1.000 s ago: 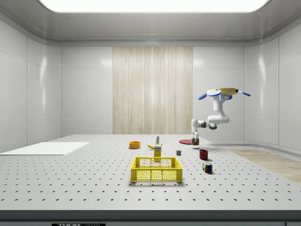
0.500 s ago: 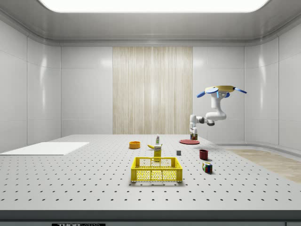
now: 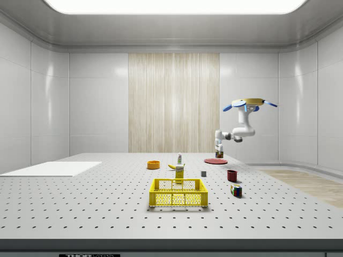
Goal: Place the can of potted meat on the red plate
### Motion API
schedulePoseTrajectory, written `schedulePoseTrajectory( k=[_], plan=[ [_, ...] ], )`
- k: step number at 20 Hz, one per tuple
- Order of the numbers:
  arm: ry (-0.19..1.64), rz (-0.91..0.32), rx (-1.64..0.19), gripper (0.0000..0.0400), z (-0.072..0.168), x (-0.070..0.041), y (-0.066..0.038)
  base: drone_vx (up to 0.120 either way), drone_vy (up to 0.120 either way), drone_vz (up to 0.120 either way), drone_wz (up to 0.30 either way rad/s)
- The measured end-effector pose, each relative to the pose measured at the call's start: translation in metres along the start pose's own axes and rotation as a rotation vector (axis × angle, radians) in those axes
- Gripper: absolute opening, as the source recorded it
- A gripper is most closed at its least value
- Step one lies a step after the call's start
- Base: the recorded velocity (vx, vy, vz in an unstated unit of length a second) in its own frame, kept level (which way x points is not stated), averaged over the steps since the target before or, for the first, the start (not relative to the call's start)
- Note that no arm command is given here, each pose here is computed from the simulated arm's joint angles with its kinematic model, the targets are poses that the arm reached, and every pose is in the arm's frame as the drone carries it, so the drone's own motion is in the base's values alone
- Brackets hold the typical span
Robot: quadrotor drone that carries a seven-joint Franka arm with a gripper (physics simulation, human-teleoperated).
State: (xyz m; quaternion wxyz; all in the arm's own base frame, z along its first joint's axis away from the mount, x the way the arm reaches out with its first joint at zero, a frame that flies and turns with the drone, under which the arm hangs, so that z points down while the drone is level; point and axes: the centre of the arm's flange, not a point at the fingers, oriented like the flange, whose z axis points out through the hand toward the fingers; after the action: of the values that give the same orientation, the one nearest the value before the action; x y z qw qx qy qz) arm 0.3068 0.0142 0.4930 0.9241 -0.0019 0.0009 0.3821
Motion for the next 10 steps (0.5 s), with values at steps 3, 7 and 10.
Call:
schedulePoseTrajectory(
  k=[3,7,10],
  plan=[
    [0.0,0.0,0.0,0.0286,-0.0001,0.0,0.0,0.0,-0.12,0.0,0.0],
    [0.0,0.0,0.0,0.0286,-0.0001,0.0,0.0,0.0,-0.12,0.0,0.0],
    [0.0,0.0,0.0,0.0286,-0.0001,0.0,0.0,0.0,-0.12,0.0,0.0]
  ],
)
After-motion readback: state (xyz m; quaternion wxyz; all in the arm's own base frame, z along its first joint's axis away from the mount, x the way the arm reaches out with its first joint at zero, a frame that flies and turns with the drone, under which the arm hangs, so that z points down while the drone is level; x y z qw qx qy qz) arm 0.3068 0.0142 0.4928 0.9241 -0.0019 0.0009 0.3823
